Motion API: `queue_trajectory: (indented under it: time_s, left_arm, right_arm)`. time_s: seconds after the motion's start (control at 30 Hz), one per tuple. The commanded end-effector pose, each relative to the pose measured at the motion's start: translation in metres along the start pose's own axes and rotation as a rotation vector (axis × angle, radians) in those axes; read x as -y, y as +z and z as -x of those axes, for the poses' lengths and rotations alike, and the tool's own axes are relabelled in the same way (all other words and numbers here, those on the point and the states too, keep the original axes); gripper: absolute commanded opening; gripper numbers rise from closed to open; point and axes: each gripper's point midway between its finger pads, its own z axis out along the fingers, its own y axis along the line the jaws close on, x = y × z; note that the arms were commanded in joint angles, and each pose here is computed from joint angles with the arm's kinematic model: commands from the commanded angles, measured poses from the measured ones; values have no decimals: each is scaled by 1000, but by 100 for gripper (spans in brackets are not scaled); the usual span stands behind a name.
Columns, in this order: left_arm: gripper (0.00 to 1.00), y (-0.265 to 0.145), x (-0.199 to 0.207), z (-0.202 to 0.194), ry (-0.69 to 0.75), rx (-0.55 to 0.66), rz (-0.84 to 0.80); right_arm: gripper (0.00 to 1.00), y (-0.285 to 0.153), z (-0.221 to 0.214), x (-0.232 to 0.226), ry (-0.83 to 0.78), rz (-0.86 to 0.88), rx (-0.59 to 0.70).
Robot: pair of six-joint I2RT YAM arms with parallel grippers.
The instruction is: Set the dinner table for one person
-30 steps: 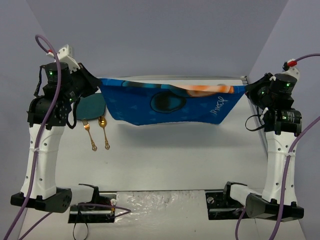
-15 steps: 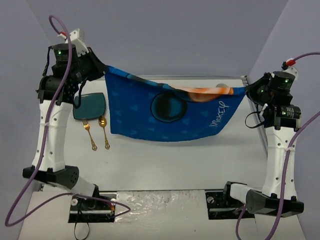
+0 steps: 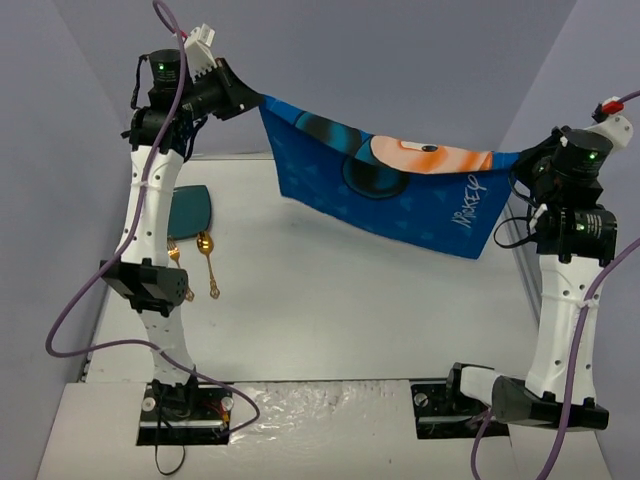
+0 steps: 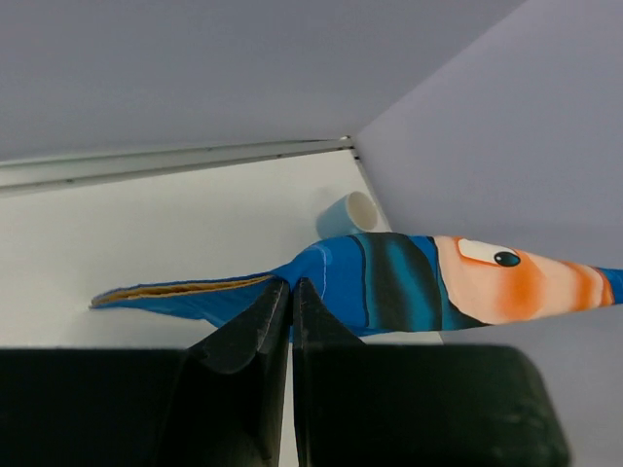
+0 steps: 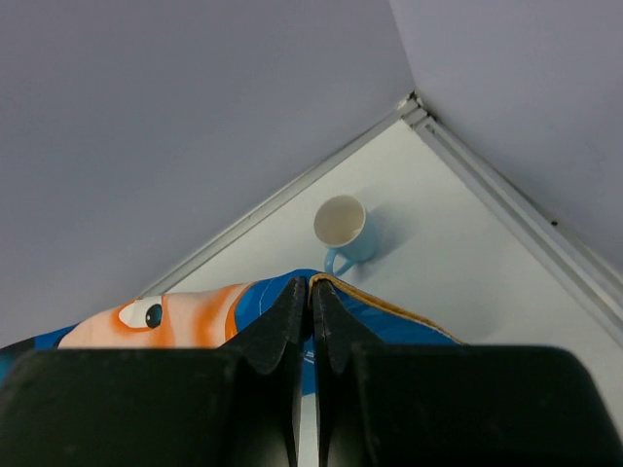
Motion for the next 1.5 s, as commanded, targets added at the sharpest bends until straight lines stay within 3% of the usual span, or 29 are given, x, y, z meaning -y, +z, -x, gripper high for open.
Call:
queue_trajectory:
  time_s: [0.0, 0.2, 0.3, 0.43, 0.5, 0.6, 0.7, 0.9, 1.0, 1.03, 1.07, 1.13, 1.2, 1.3, 1.47]
  left_arm:
    - [0, -59, 87, 40, 198, 151, -277]
    - [0, -58, 0, -47, 141, 44, -88]
    - [0, -59, -77, -136, 70, -105, 97]
    - [0, -72, -157, -232, -1, -306, 324]
    - [0, -82, -178, -265, -37, -390, 403]
    - [0, -99, -196, -296, -95, -460, 500]
    - [0, -118, -213, -309, -121, -488, 636]
    - [0, -146, -237, -310, -112, -505, 852]
    - [8, -149, -244, -308, -109, -500, 900]
    - [16, -148, -244, -305, -113, -492, 906]
    - [18, -146, -242, -301, -112, -484, 904]
    - [40, -141, -238, -292, -103, -462, 889]
    - [60, -136, -231, -282, -77, -437, 867]
    - [79, -121, -214, -266, -22, -393, 811]
    - [81, -80, -181, -264, 70, -371, 718]
  right_arm:
    - [0, -36, 42, -1, -43, 19, 214]
    - [0, -41, -68, 30, -104, 32, 20]
    - [0, -49, -154, 53, -79, 80, -163]
    - [0, -73, -234, 65, 50, 156, -373]
    - [0, -82, -272, 83, 87, 125, -466]
    - [0, -95, -294, 96, 101, 92, -538]
    - [0, -105, -314, 110, 79, 36, -636]
    - [18, -122, -344, 126, 53, -47, -820]
    - [44, -130, -350, 132, 16, -64, -880]
    - [58, -131, -347, 130, 6, -58, -883]
    - [61, -130, -343, 128, 4, -56, -882]
    - [79, -124, -330, 123, -22, -54, -855]
    - [87, -109, -312, 123, -72, -82, -791]
    - [90, -74, -299, 110, -83, -84, -739]
    - [88, -10, -285, 104, -97, -156, -630]
